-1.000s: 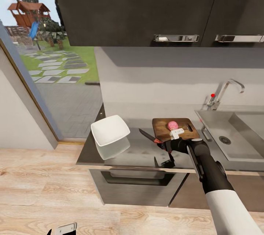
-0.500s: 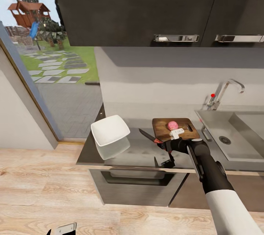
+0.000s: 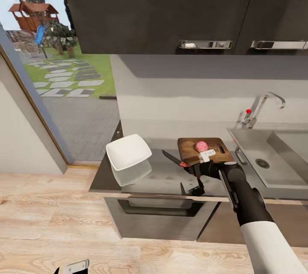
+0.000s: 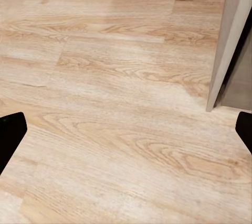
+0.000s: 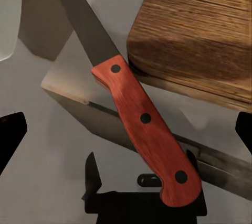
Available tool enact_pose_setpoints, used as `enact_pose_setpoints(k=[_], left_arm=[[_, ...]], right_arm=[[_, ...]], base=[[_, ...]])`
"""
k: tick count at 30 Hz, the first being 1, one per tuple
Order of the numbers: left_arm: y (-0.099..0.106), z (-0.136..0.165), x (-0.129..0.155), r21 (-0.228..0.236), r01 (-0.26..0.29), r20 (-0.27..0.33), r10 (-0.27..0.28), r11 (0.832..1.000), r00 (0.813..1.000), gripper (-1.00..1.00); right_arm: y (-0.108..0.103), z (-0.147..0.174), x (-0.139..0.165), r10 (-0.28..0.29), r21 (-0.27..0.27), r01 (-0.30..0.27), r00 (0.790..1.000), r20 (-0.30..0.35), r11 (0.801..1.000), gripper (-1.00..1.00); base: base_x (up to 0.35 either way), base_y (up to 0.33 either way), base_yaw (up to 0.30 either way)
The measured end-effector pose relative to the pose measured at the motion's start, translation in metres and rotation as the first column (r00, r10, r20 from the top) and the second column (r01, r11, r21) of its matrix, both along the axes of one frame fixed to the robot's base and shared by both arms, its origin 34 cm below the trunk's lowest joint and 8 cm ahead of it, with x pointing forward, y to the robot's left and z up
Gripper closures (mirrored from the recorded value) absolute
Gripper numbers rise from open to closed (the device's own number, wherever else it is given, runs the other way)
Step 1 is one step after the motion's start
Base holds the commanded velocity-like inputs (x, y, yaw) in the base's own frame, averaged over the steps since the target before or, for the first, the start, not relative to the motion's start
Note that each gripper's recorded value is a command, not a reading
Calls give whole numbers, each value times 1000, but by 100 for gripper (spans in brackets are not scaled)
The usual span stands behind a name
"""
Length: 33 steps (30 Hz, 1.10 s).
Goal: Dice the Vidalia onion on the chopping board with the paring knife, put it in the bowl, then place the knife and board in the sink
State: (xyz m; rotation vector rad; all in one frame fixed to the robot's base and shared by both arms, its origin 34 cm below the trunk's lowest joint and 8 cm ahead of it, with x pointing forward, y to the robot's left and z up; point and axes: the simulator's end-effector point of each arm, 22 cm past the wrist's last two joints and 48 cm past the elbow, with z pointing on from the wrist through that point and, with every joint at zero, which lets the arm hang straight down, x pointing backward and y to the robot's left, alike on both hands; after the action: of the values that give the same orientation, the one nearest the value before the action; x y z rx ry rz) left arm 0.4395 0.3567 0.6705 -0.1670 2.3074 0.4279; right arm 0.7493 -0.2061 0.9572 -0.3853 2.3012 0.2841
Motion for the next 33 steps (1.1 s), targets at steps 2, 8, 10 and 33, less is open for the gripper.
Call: enact_pose_setpoints(k=[2,8,10,33], left_arm=[[0,0,0,0,0,0,0,1000,1000,-100],[0,0,-1,0,0,-1,0,1000,1000,-100],[0,0,0,0,0,-1,0,1000,1000,-100],[0,0,0,0,1,0,-1,1000,1000,-100]], right_arm=[[0,0,0,0,0,0,1000,0,1000,-100],[1,0,0,2,1,-2,1000,0,1000,-100],[2,0,0,3,2,-3,1000,0,1000,-100],[3,0,0,0,2,0,1000,-1,1000,-100]], base=[[0,0,0],[0,0,0],[0,0,0],[0,0,0]])
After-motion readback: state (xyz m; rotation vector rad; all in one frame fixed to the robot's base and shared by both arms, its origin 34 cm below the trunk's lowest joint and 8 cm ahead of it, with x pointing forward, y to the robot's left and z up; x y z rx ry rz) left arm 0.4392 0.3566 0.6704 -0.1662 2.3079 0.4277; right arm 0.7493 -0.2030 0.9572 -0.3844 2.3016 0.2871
